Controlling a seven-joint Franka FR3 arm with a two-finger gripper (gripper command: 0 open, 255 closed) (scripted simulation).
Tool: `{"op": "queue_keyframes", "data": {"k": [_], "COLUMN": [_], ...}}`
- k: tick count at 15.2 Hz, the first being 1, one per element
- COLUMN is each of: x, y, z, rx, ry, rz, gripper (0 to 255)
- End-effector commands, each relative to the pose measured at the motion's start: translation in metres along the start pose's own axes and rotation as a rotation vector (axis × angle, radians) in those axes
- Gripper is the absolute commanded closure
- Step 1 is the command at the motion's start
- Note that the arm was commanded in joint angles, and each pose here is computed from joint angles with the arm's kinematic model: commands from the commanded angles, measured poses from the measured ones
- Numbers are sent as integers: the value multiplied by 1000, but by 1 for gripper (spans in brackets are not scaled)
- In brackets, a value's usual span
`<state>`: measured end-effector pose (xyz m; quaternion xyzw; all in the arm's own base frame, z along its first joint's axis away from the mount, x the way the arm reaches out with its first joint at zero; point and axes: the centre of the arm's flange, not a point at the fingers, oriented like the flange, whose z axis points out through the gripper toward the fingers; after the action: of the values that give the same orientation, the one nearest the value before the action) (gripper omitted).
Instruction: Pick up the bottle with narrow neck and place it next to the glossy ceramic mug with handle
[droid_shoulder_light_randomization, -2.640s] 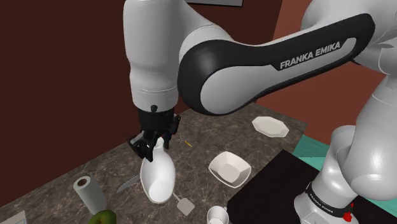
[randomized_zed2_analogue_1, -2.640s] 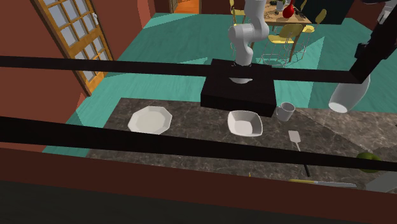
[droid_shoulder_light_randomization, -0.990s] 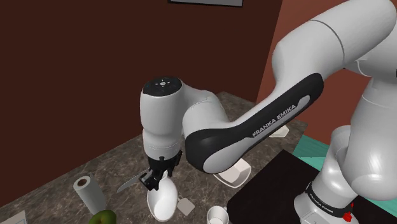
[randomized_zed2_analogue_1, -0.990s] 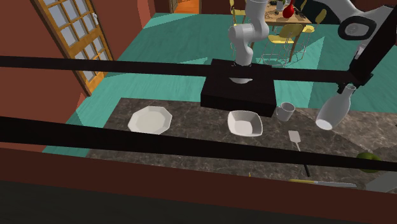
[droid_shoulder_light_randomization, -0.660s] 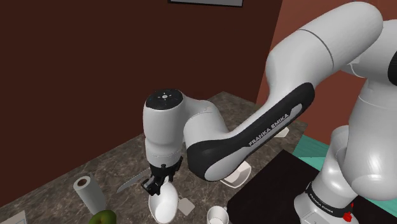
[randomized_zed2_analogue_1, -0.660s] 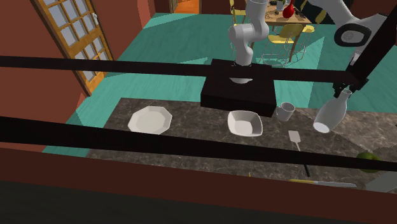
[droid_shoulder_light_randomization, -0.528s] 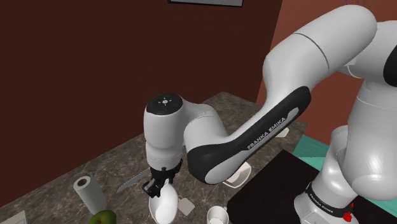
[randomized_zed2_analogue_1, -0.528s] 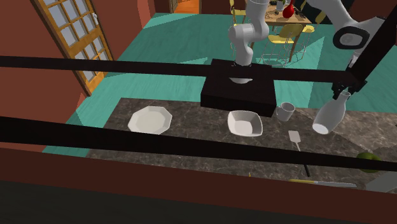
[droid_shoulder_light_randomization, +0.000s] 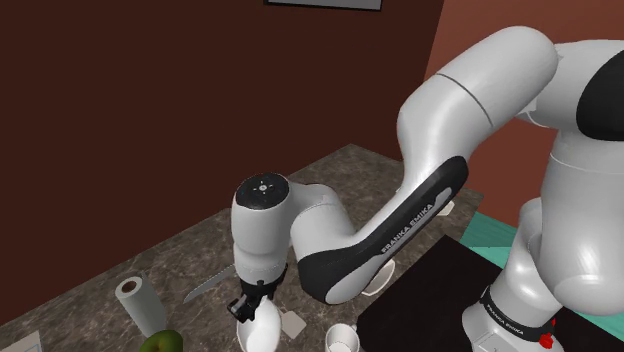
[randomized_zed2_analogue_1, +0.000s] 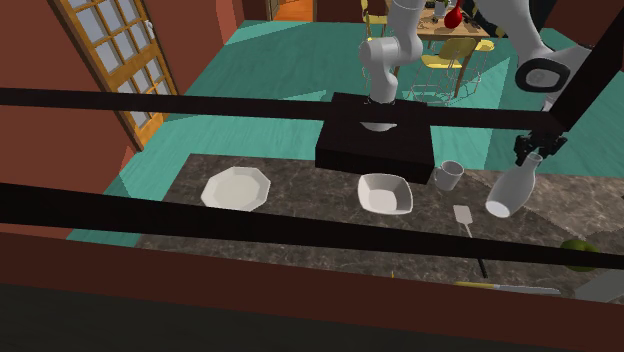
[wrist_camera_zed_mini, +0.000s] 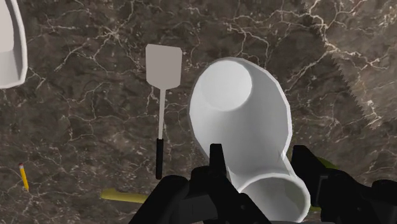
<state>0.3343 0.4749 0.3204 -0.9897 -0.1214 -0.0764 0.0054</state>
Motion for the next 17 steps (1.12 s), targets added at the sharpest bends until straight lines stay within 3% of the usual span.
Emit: {"op": "queue_keyframes", "data": {"k": [1,8,15,16,17], "x": [0,-5,-5,-5,-5], "y": [0,-1,-1,-1,-1], "z": [10,44,44,44,44], "rx": [1,1,1,1,1], "ry": [1,1,1,1,1], "rz": [0,0,0,0,0], "gripper": [255,255,255,0,0]}}
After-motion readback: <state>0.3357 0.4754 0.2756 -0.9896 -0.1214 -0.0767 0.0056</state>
